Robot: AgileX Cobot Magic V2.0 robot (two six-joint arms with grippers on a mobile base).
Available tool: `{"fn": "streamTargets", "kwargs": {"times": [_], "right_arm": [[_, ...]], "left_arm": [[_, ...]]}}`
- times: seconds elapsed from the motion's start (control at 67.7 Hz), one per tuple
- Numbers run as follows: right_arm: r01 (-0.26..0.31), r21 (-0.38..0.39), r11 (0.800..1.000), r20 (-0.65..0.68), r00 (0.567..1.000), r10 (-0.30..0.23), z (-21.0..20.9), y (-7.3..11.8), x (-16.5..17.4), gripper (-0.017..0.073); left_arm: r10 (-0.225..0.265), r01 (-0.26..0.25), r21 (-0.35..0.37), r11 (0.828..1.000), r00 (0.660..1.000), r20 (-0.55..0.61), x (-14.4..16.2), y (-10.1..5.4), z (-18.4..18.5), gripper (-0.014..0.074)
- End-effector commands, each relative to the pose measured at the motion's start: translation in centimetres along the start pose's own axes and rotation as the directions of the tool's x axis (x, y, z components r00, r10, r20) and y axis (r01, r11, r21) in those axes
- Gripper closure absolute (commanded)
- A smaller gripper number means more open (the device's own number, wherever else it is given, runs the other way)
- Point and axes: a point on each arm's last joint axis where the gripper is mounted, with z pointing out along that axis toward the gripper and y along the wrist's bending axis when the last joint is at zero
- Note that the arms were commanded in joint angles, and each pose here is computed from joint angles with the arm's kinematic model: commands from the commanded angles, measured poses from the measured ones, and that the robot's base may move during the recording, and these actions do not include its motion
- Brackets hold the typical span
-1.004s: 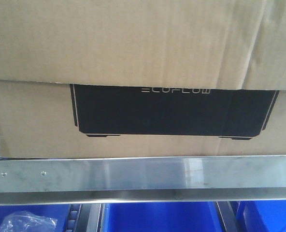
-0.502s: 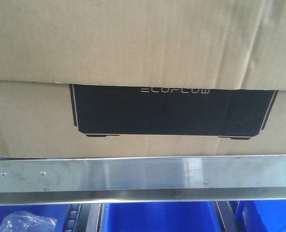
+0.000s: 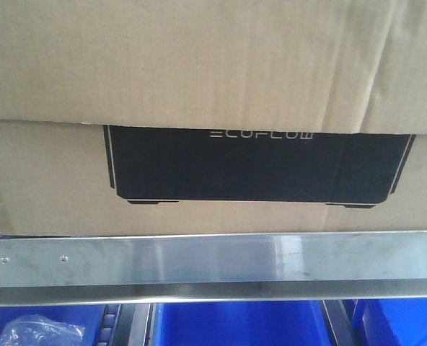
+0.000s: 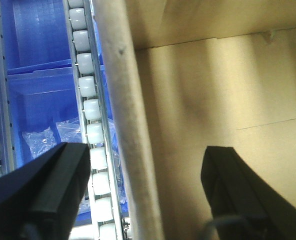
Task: Grab box from left shelf to table start
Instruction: 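Close both grippers on the box's opposite side walls, then lift the box with both grippers and pull it off the shelf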
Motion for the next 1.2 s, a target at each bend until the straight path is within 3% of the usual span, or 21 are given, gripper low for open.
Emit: {"fn": "streamTargets", "kwargs": {"times": [0.0, 0.428, 0.605, 0.709, 0.827, 1.004, 1.048, 1.181], "right_arm": [[0.021, 0.044, 0.999, 0.053, 0.998, -0.024, 0.3, -0.5, -1.9, -0.0054], [0.026, 0.038, 0.999, -0.109, 0.994, -0.021, 10.6, -0.9, -3.3, -0.0054], [0.027, 0.037, 0.999, -0.132, 0.991, -0.022, 13.0, -0.9, -3.3, -0.0054], [0.027, 0.037, 0.999, -0.135, 0.991, -0.022, 13.4, -1.0, -3.3, -0.0045], [0.027, 0.037, 0.999, -0.130, 0.991, -0.022, 13.4, -1.0, -3.3, 0.0102], [0.027, 0.037, 0.999, -0.137, 0.990, -0.022, 13.4, -1.0, -3.3, 0.0516], [0.027, 0.037, 0.999, -0.139, 0.990, -0.022, 13.4, -1.0, -3.2, 0.0503], [0.027, 0.037, 0.999, -0.141, 0.990, -0.021, 13.4, -1.0, -3.2, 0.0503]], "left_arm": [[-0.013, 0.011, 0.016, 1.000, 0.992, 0.128, -1.3, -0.1, -2.3, 0.0215], [-0.031, 0.024, 0.047, 0.999, 0.986, 0.164, -1.6, -0.3, -2.4, 0.0215], [-0.037, 0.028, 0.056, 0.998, 0.985, 0.166, -1.6, -0.4, -2.4, 0.0220], [-0.037, 0.028, 0.056, 0.998, 0.985, 0.167, -1.7, -0.4, -2.4, 0.0272], [-0.037, 0.028, 0.056, 0.998, 0.985, 0.170, -1.7, -0.4, -2.4, 0.0385], [-0.037, 0.028, 0.056, 0.998, 0.984, 0.171, -1.7, -0.4, -2.4, 0.0651], [-0.037, 0.028, 0.056, 0.998, 0.985, 0.171, -1.7, -0.4, -2.4, 0.0701], [-0.041, 0.031, 0.061, 0.998, 0.985, 0.168, -1.7, -0.4, -2.4, 0.0685]]}}
